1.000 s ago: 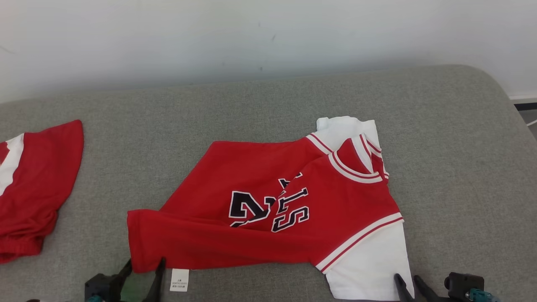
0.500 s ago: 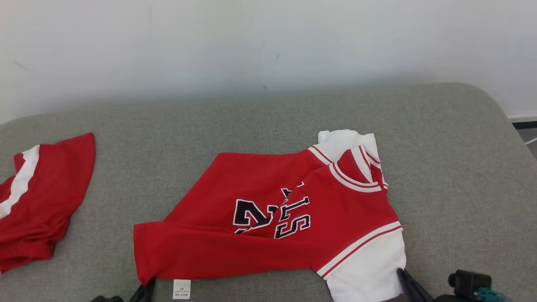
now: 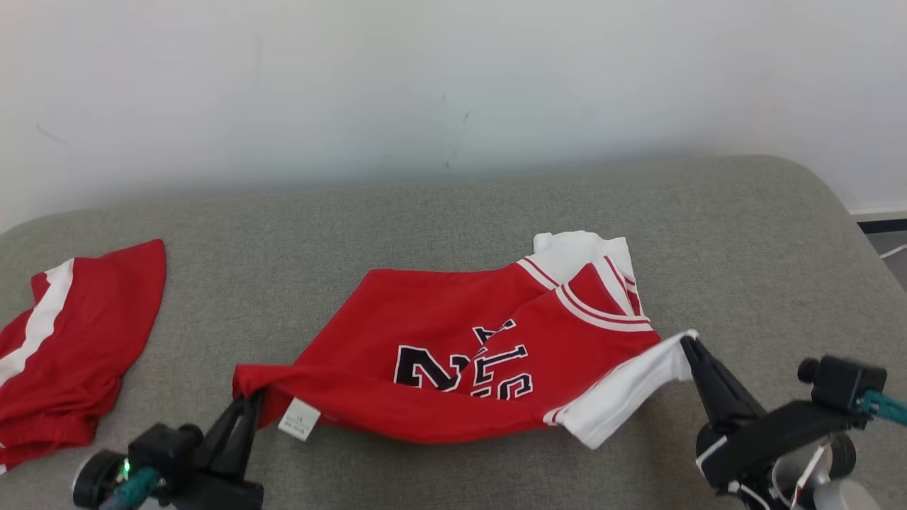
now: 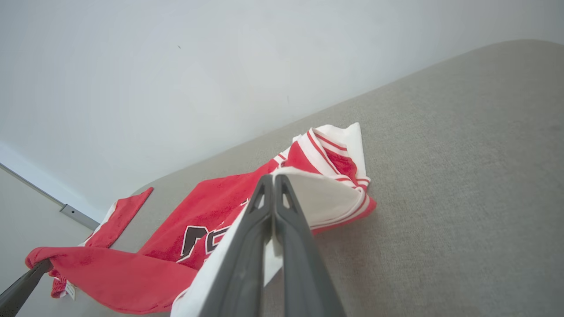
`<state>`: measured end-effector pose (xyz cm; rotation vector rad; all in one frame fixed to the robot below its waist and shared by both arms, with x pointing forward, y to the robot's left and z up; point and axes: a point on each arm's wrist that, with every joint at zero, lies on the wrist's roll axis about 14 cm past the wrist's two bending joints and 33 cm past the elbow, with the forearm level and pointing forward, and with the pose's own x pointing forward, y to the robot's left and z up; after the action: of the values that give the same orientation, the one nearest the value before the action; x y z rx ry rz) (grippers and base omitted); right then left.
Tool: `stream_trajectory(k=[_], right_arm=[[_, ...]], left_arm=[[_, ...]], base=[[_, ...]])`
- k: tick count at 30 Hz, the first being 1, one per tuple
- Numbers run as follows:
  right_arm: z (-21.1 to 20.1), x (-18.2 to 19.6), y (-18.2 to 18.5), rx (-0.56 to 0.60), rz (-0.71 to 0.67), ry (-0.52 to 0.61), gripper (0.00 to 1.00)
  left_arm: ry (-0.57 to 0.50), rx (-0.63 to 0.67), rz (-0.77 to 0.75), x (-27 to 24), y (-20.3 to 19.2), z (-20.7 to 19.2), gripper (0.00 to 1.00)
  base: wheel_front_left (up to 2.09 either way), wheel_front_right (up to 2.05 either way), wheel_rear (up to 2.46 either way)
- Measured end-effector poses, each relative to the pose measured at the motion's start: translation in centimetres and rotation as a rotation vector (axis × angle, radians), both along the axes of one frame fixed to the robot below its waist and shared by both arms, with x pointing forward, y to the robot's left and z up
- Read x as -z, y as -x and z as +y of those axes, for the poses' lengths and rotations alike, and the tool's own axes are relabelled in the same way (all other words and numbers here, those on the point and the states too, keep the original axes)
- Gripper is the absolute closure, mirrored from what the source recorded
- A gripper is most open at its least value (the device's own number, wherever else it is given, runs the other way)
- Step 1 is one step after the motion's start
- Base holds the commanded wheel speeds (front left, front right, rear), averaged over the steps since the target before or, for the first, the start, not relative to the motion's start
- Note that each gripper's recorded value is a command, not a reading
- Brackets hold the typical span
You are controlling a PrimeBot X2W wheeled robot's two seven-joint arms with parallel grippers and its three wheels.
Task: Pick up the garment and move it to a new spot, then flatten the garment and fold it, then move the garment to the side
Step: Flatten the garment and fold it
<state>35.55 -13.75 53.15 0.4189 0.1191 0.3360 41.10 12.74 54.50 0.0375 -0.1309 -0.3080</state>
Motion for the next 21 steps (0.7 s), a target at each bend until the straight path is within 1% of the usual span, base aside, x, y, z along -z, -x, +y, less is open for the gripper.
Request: stream_trajectory(k=[2,3,4,5,6,7,8,10,12,13,15,16,20,21], right_arm=[[-0.2,-1.6,-1.2,-0.003,-0.045,0.019,1.00],[-0.2,-2.2,-1.9,-0.004,-0.064,0.024,1.00],[-0.3,-2.9,-2.7,-0.001,-0.080,0.027,1.00],[-0.4,-3.4,-3.6,0.001,-0.094,0.035,1.00],[-0.6,-3.9,-4.6,0.001,-0.106,0.052,1.00],[-0.7,-4.4,-5.7,0.003,-0.119,0.063,1.00],[-0.9,-5.0,-6.9,0.010,-0.129,0.056,1.00],[-0.7,-6.3,-9.3,0.013,-0.147,0.030,1.00],[-0.9,-7.4,-11.9,0.022,-0.158,0.029,1.00],[-1.1,-7.9,-13.1,0.027,-0.164,0.028,1.00],[-1.1,-9.5,-15.6,0.027,-0.184,0.034,1.00],[-1.2,-11.7,-18.0,0.036,-0.220,0.022,1.00],[-2.2,-14.2,-22.3,0.074,-0.244,0.002,1.00],[-2.5,-14.8,-23.3,0.085,-0.247,-0.001,1.00]], left_arm=[[-0.029,0.023,-0.024,-1.4,-0.8,-0.4,1.00],[-0.025,0.029,-0.041,-2.3,-1.3,-0.5,1.00],[0.015,0.033,-0.051,-3.3,-1.9,-0.6,1.00],[0.029,0.047,-0.052,-3.8,-2.5,-1.0,1.00],[0.012,0.060,-0.044,-4.1,-3.2,-1.2,1.00],[-0.036,0.072,-0.034,-4.0,-4.0,-1.2,1.00],[-0.052,0.079,-0.036,-4.4,-4.8,-1.1,1.00],[-0.002,0.106,-0.028,-5.5,-6.6,-1.8,1.00],[-0.047,0.143,-0.040,-6.5,-8.4,-2.7,1.00],[-0.048,0.148,-0.045,-7.2,-9.5,-2.7,1.00],[-0.112,0.159,-0.070,-8.6,-11.6,-2.6,1.00],[-0.127,0.162,-0.096,-10.2,-13.6,-2.6,1.00],[-0.149,0.178,-0.125,-12.5,-17.2,-3.4,1.00],[-0.170,0.179,-0.132,-12.9,-18.0,-3.5,1.00]], base=[[0.00,0.00,0.00],[0.00,0.00,0.00],[0.00,0.00,0.00],[0.00,0.00,0.00],[0.00,0.00,0.00],[0.00,0.00,0.00],[0.00,0.00,0.00],[0.00,0.00,0.00],[0.00,0.00,0.00],[0.00,0.00,0.00],[0.00,0.00,0.00],[0.00,0.00,0.00],[0.00,0.00,0.00],[0.00,0.00,0.00]])
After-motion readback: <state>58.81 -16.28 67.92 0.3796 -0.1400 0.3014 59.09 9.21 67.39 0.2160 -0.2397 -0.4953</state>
